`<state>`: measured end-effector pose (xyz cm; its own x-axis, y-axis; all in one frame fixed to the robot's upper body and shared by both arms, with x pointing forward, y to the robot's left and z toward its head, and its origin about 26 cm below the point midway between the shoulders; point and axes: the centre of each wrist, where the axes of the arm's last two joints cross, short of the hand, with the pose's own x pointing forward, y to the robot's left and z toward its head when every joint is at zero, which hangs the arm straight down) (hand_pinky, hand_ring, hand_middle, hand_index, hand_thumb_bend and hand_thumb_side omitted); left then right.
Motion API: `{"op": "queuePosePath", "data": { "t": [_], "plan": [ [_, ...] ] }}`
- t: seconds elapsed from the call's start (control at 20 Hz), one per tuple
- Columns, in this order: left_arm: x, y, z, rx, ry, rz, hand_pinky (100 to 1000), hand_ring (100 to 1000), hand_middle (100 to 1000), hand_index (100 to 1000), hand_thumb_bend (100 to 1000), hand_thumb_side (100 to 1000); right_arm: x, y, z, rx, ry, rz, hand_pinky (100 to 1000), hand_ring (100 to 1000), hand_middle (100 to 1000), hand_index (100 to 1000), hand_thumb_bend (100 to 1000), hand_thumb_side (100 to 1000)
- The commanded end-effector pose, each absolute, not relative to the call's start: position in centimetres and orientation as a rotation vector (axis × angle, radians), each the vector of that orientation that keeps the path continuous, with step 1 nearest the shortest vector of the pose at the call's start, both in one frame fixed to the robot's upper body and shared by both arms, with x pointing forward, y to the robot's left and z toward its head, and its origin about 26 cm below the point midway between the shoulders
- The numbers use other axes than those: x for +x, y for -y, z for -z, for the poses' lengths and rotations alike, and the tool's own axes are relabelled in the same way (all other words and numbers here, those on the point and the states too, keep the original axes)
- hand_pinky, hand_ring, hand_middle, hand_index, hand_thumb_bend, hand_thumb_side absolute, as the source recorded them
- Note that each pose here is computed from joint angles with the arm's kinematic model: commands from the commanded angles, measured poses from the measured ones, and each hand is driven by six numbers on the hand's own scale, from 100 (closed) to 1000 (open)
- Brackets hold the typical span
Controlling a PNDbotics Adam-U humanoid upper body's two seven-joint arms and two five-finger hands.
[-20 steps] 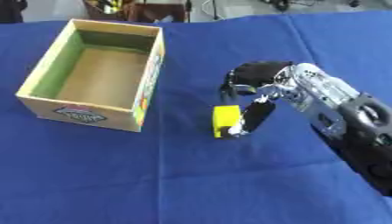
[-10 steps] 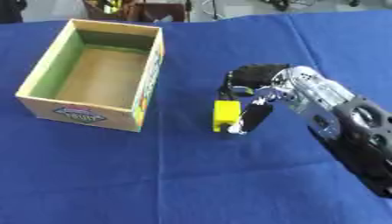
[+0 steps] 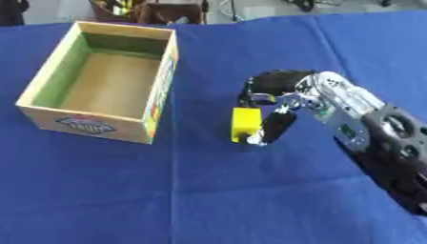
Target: Pick up objects on the table and place them in the box.
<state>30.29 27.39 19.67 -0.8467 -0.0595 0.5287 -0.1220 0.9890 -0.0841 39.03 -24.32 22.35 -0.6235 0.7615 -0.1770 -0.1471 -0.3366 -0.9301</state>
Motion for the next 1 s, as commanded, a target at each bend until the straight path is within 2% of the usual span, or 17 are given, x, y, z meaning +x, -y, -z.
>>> {"op": "queuePosePath", "data": {
  "t": [0.05,0.1,0.15,0.2,0.7,0.9,0.95,1.0],
  "plan": [
    [30.1,-27.3,-20.4,0.117,2.609,-0.138,486,592,655,752,161,1000,38.5,24.8,-24.3,-0.886,1.361,-1.978,670,743,412,574,100,557],
    [30.1,-27.3,-20.4,0.117,2.609,-0.138,486,593,655,752,161,1000,38.3,24.8,-24.5,-0.890,1.374,-1.974,666,739,404,562,100,559],
    [30.1,-27.3,-20.4,0.117,2.608,-0.137,486,593,655,752,162,1000,38.2,24.7,-24.7,-0.894,1.387,-1.972,661,733,397,550,100,656],
    [30.1,-27.3,-20.4,0.116,2.608,-0.137,486,593,655,752,162,1000,38.1,24.7,-24.9,-0.898,1.402,-1.968,661,733,394,550,100,563],
    [30.0,-27.3,-20.3,0.114,2.602,-0.130,485,593,655,752,160,1000,35.9,23.5,-28.9,-0.973,1.605,-1.921,636,690,330,477,100,606],
    [30.0,-27.4,-20.2,0.114,2.598,-0.127,485,593,656,752,159,1000,35.1,22.8,-31.4,-1.030,1.717,-1.882,636,686,337,462,100,628],
    [30.0,-27.4,-20.1,0.113,2.597,-0.125,485,593,656,751,158,1000,34.9,22.5,-32.0,-1.040,1.743,-1.878,635,685,336,458,100,749],
    [30.0,-27.3,-20.1,0.113,2.596,-0.123,485,593,656,751,158,1000,34.9,22.2,-32.5,-1.047,1.764,-1.875,635,685,334,458,100,633]
  ]
}}
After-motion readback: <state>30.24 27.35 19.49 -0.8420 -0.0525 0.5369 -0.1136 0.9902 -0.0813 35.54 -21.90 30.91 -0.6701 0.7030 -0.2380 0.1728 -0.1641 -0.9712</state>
